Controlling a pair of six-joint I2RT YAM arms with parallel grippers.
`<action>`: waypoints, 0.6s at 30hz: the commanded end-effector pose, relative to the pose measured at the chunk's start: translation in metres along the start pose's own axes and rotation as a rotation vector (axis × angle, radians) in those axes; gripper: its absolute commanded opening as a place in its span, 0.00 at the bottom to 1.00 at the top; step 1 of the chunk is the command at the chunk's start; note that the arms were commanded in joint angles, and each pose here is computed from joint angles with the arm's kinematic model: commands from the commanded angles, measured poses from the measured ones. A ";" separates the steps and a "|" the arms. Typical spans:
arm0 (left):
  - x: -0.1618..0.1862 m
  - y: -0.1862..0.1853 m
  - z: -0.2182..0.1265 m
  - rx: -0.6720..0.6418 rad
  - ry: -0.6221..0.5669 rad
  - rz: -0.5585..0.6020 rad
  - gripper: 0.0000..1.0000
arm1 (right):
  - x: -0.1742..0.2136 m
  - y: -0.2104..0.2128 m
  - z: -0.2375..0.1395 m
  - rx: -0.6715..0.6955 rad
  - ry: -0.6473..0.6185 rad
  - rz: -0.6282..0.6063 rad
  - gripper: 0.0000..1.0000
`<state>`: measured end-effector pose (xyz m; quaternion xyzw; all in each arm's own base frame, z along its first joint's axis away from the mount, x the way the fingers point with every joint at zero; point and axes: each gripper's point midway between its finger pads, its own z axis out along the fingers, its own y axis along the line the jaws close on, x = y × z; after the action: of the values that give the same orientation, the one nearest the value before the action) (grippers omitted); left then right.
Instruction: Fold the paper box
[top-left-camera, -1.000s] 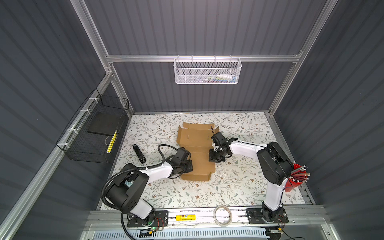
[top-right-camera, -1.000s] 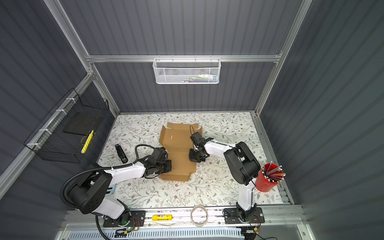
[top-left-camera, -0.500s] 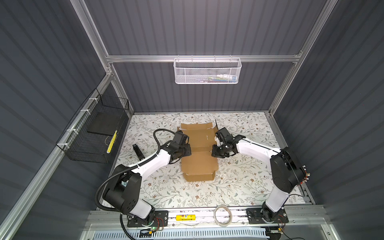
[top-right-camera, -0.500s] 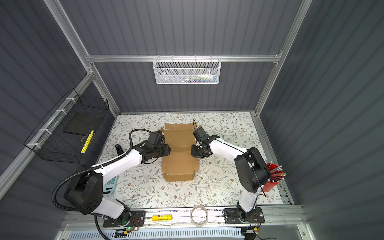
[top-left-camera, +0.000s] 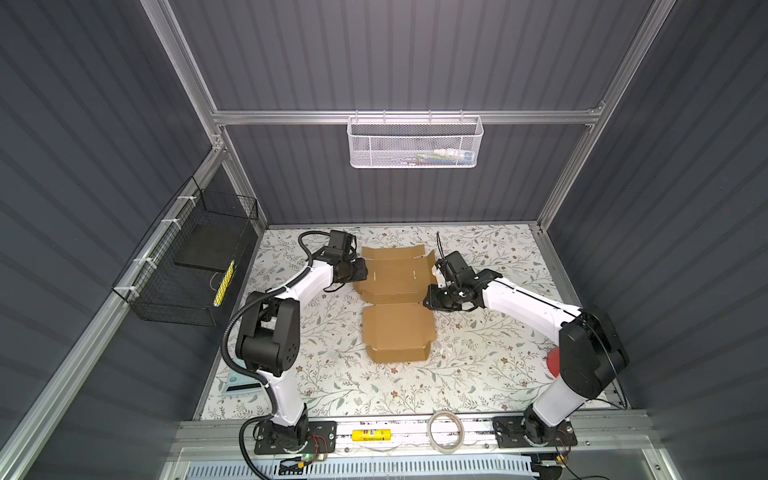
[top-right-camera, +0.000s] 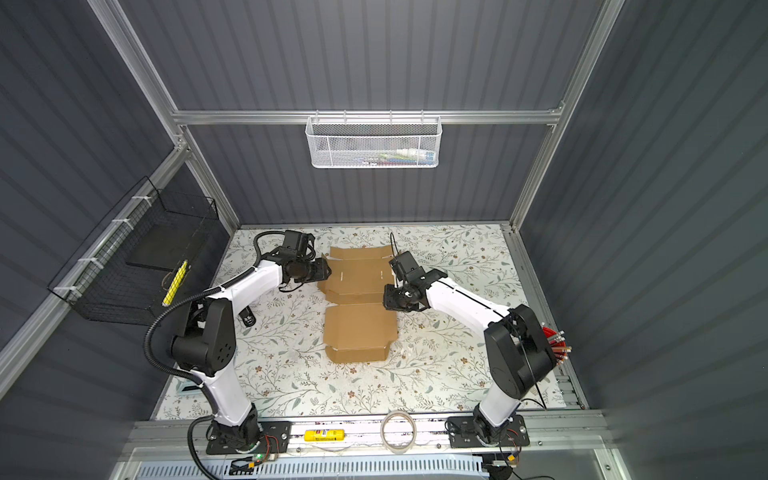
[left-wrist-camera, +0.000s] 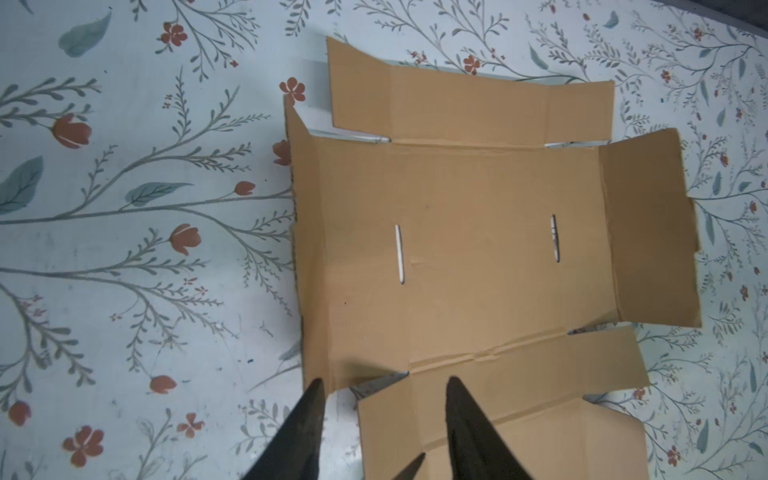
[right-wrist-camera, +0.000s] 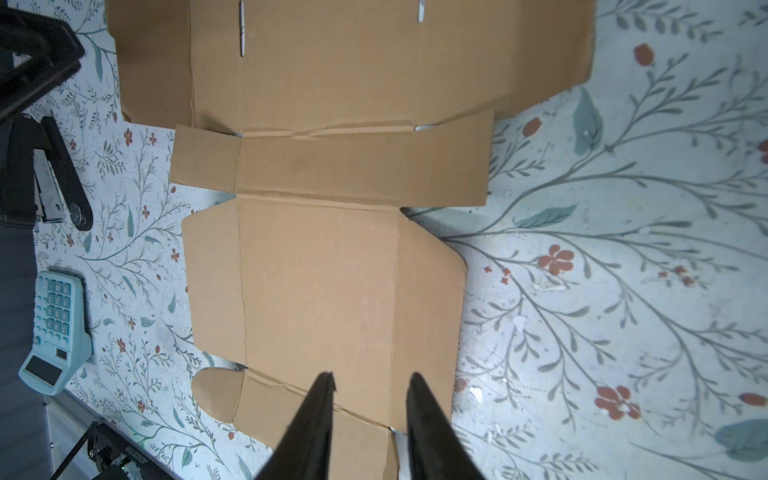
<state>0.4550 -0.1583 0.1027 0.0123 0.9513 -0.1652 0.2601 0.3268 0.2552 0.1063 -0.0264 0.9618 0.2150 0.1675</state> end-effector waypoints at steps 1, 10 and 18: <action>-0.019 0.003 0.001 0.035 0.009 0.042 0.47 | -0.006 0.003 0.003 0.006 0.000 -0.014 0.33; -0.029 0.018 0.040 -0.017 0.063 0.077 0.39 | -0.009 -0.001 0.019 0.004 0.020 0.008 0.34; -0.030 0.022 0.069 -0.014 0.084 0.060 0.31 | -0.015 0.002 0.029 -0.027 0.023 0.026 0.35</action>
<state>0.5152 -0.1530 0.0548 0.0374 0.9613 -0.1466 0.2301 0.3414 0.2617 0.0824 -0.0194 0.9648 0.2171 0.1469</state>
